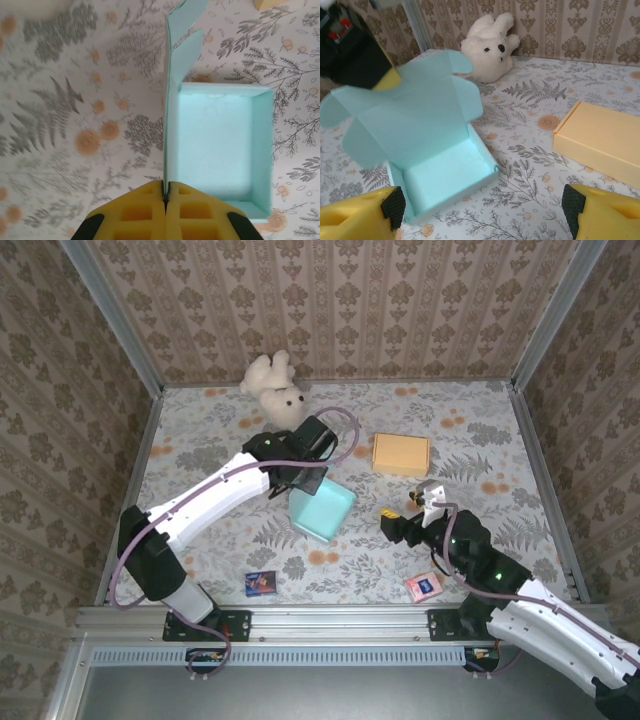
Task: Fold the paper box
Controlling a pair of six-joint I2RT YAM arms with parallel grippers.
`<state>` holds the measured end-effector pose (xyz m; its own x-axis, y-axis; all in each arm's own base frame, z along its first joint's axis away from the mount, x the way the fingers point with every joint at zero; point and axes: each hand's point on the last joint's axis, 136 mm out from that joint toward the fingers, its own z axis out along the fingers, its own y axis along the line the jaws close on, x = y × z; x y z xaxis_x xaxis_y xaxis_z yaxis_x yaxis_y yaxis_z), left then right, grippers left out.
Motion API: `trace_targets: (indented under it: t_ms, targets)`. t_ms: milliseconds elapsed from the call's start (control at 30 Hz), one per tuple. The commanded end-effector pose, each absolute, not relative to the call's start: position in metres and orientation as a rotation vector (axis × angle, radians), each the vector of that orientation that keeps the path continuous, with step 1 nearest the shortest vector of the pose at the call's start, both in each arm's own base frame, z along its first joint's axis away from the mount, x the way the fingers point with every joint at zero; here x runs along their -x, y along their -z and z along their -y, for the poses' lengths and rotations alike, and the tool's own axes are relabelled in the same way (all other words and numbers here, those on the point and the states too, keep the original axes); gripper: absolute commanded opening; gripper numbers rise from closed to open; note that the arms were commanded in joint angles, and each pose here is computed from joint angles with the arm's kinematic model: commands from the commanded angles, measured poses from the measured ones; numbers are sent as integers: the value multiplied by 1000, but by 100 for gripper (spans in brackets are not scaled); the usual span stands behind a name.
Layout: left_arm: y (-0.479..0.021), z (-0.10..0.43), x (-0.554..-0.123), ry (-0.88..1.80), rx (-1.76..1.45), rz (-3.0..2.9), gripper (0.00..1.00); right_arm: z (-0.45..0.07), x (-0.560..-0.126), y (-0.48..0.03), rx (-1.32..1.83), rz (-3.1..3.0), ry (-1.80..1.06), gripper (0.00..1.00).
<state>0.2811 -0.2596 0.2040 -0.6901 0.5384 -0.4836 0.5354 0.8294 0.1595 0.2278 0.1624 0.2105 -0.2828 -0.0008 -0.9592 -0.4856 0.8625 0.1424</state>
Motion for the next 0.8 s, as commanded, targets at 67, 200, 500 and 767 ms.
trace_targets:
  t_ms: [67,200,500,767]
  targets:
    - [-241,268,-281,-146,-1307,-2141,0,-181,-237,-212,551,-1696,-417,84]
    - [-269,280,-277,-78,-1447,-1802,0,-199,-241,-229,692,-1599,-380,80]
    - [-296,255,-238,143,-1677,-1144,0,-211,-268,-260,948,-1344,-221,62]
    - [-285,240,-248,68,-1700,-1060,0,-238,-284,-240,1315,-1348,-226,59]
